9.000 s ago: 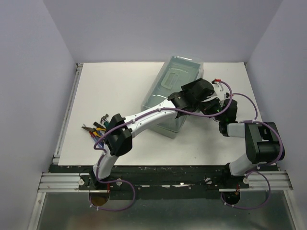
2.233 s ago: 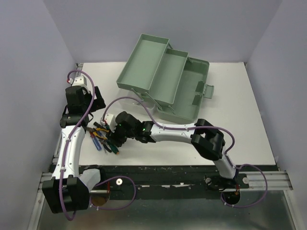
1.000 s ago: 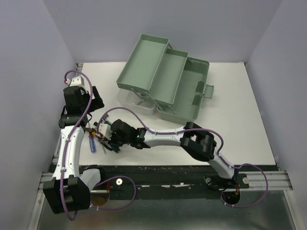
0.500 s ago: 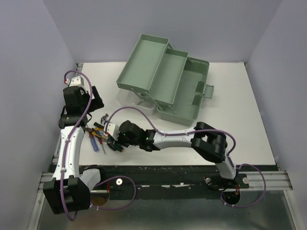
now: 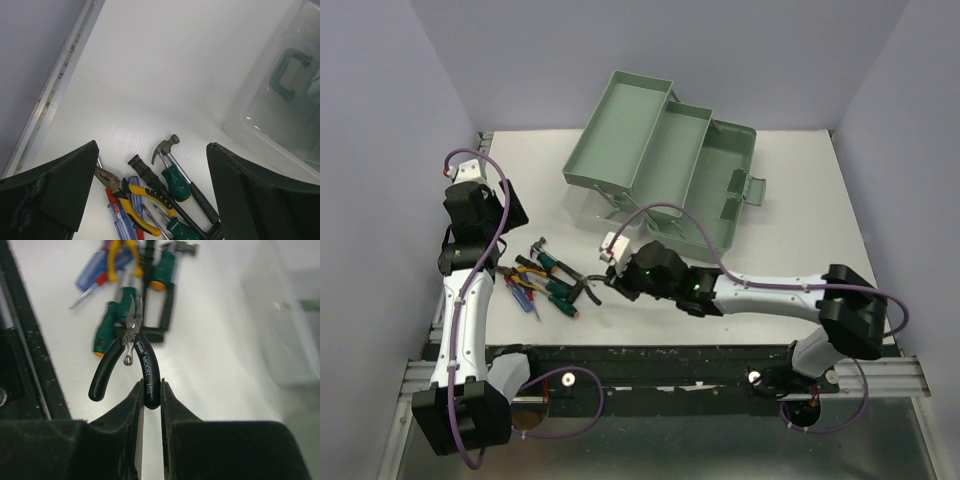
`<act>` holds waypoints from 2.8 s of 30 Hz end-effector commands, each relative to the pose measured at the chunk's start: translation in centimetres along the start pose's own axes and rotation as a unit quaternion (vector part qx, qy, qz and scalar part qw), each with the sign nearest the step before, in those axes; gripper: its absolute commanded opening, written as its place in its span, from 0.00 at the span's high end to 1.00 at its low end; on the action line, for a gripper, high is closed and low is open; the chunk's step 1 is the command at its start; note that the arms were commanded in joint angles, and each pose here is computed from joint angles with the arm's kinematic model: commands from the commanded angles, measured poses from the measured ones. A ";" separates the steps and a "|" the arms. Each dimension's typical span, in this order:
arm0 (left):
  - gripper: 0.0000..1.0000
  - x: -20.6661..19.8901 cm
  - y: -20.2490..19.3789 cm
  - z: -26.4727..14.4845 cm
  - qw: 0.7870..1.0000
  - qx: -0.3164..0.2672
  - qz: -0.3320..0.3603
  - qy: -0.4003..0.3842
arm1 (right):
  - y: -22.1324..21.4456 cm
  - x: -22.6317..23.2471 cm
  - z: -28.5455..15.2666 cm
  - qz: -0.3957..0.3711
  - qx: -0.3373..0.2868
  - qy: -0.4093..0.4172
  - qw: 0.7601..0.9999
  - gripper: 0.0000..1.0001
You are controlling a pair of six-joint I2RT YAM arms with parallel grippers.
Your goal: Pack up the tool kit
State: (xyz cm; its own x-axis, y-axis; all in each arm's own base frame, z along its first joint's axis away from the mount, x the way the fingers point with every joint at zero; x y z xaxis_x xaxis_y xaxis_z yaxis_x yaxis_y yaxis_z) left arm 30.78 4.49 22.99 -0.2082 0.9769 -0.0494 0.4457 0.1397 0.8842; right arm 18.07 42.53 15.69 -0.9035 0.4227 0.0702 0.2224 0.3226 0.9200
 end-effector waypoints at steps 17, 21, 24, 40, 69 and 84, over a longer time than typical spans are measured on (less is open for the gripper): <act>0.01 0.1 1.2 -0.4 1.000 -0.024 -0.006 -0.003 | 8.2 -21.5 -13.3 0.284 -0.068 -0.392 0.872 0.99; 0.01 0.0 1.0 -0.5 1.000 -0.023 -0.009 -0.005 | 8.4 -24.1 -13.3 0.309 -0.065 -0.429 0.846 1.00; 0.01 -0.5 1.0 -0.4 1.000 -0.022 -0.012 -0.019 | 8.7 -25.3 -12.1 0.319 -0.082 -0.424 0.844 0.99; 0.01 -0.5 0.7 0.0 1.000 -0.012 -0.014 -0.018 | 7.9 -27.1 -7.6 0.267 -0.038 -0.409 0.872 0.32; 0.01 -0.7 1.1 -0.7 0.999 -0.040 0.001 -0.031 | 3.3 0.8 7.0 0.019 0.035 0.148 0.988 0.27; 0.01 -0.8 1.1 -0.6 0.999 -0.039 -0.001 -0.035 | -4.9 5.3 7.9 -0.031 0.161 0.059 0.985 0.31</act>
State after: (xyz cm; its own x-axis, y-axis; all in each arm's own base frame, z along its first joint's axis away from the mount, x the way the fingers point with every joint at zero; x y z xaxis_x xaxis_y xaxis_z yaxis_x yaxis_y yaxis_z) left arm 30.92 3.81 24.10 -0.1618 0.9837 -0.0787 0.3887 0.1368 0.9111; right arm 14.93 50.39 11.32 -0.9753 0.1977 0.0985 0.1922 0.5396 0.8197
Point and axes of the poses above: each gripper's point midway between its finger pads, its own z axis out along the fingers, its own x axis along the line the jaws close on, y = z × x, the point moved 2 cm from there along -z, back along the fingers, and after that the axes turned 8 degrees about z, right-handed, at the moved point
